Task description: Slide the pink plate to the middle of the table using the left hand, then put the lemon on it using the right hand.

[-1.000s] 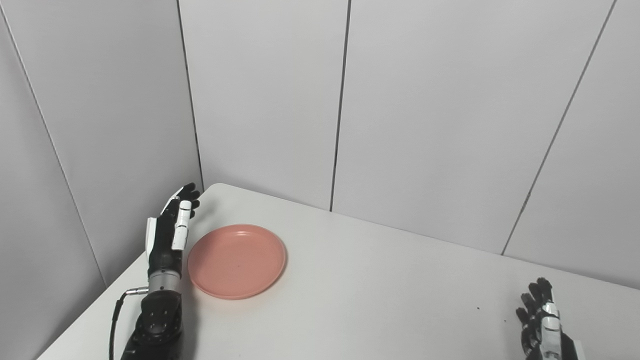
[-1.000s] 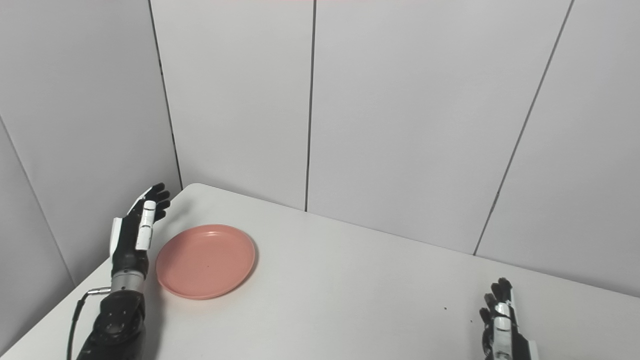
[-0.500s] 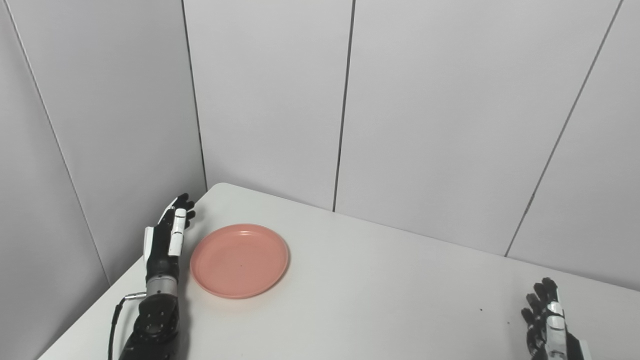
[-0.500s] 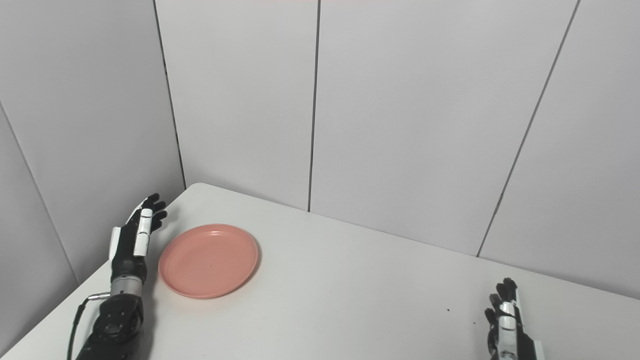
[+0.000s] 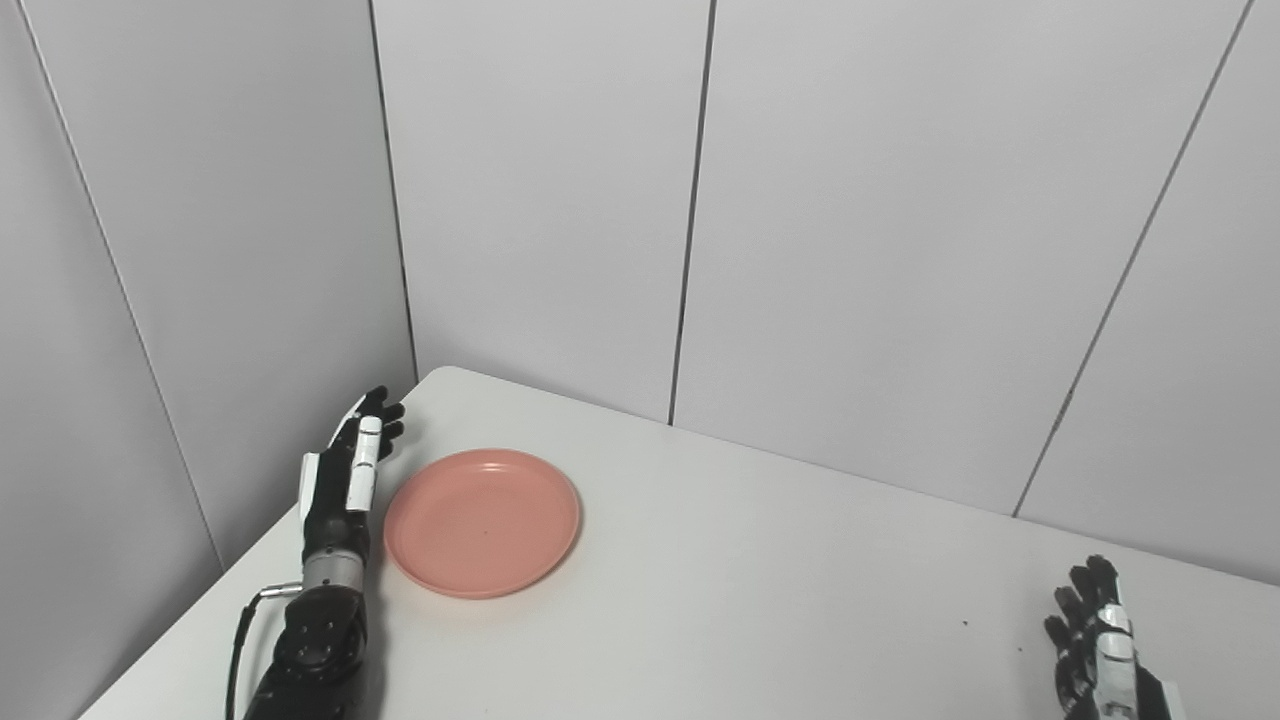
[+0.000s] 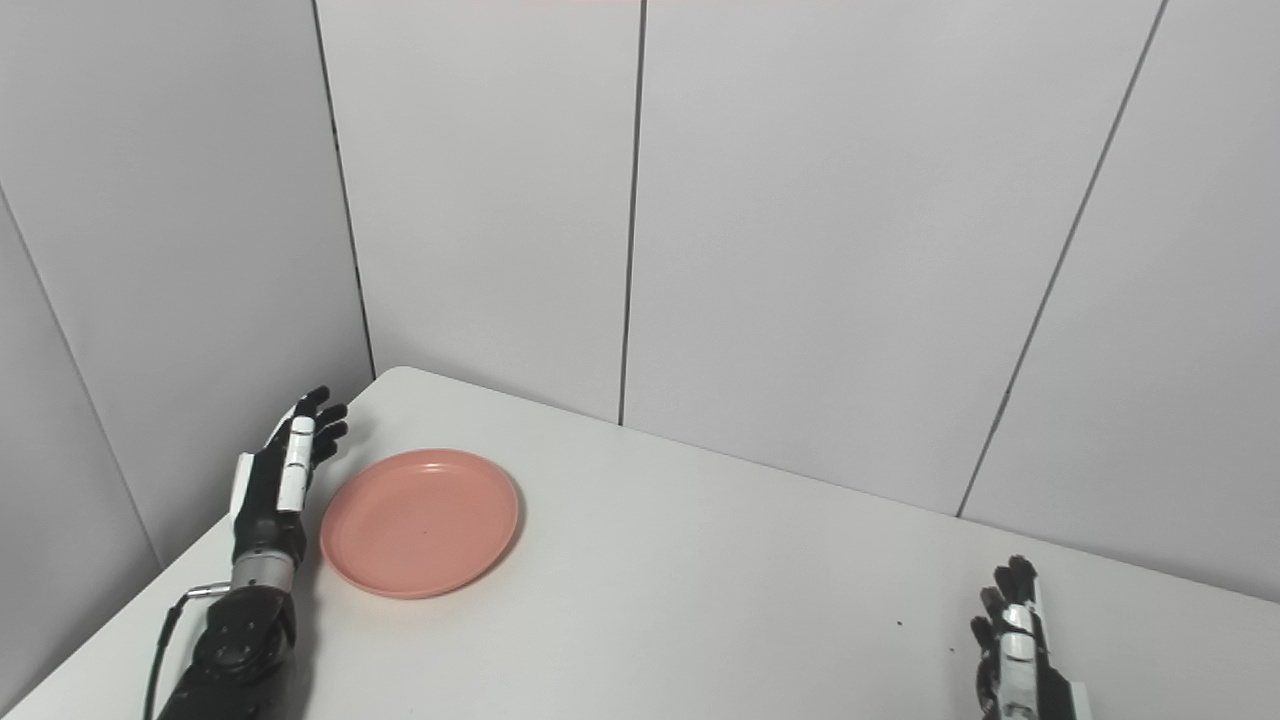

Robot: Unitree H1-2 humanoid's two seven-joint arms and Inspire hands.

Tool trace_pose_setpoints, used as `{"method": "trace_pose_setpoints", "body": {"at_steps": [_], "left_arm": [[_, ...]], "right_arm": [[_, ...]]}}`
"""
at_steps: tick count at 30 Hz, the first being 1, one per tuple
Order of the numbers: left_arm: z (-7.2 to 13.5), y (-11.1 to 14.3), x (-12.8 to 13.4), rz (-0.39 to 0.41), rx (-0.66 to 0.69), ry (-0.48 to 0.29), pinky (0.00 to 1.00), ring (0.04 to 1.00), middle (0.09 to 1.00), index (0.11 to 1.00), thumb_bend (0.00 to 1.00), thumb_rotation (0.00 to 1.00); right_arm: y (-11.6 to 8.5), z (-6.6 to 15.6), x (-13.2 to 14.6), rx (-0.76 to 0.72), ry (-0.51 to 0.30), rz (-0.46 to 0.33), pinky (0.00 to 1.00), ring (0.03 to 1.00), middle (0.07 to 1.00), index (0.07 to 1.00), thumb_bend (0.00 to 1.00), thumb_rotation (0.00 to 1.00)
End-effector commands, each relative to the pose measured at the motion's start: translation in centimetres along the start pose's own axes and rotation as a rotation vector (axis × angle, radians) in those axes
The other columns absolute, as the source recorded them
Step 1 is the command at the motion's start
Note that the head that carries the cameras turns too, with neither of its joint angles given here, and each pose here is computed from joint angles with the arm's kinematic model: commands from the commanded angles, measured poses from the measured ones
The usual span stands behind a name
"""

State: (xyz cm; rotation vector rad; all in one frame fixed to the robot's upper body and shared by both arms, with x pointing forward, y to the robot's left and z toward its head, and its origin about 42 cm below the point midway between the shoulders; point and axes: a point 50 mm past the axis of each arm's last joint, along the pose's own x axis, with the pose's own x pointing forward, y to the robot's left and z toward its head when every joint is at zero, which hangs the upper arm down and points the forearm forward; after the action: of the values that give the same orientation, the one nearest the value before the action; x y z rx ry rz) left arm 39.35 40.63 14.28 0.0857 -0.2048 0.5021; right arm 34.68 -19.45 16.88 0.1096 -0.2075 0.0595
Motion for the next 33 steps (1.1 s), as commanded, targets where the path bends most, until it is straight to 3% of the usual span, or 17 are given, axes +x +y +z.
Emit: {"method": "trace_pose_setpoints", "body": {"at_steps": [1, 10, 23, 33], "left_arm": [[0.4, -1.1, 0.1, -0.03, -0.005, -0.025, 0.86, 0.813, 0.818, 0.831, 0.67, 1.0], [-0.1, -2.3, -0.8, -0.079, -0.013, -0.006, 0.87, 0.829, 0.836, 0.839, 0.63, 1.0], [0.3, -3.8, -1.8, -0.144, -0.079, 0.008, 0.85, 0.837, 0.828, 0.842, 0.69, 1.0], [0.1, -5.0, -2.5, -0.201, -0.072, 0.034, 0.85, 0.841, 0.833, 0.846, 0.65, 1.0]], "right_arm": [[0.5, 1.8, 0.8, 0.009, -0.058, 0.019, 1.0, 1.0, 1.0, 1.0, 0.28, 1.0], [0.6, 1.9, 0.7, 0.01, -0.059, 0.015, 1.0, 1.0, 1.0, 1.0, 0.28, 1.0], [0.9, 2.1, 0.6, 0.011, -0.051, 0.006, 1.0, 1.0, 1.0, 1.0, 0.29, 1.0], [0.9, 2.1, 0.6, 0.013, -0.048, -0.002, 1.0, 1.0, 1.0, 1.0, 0.3, 1.0]]}}
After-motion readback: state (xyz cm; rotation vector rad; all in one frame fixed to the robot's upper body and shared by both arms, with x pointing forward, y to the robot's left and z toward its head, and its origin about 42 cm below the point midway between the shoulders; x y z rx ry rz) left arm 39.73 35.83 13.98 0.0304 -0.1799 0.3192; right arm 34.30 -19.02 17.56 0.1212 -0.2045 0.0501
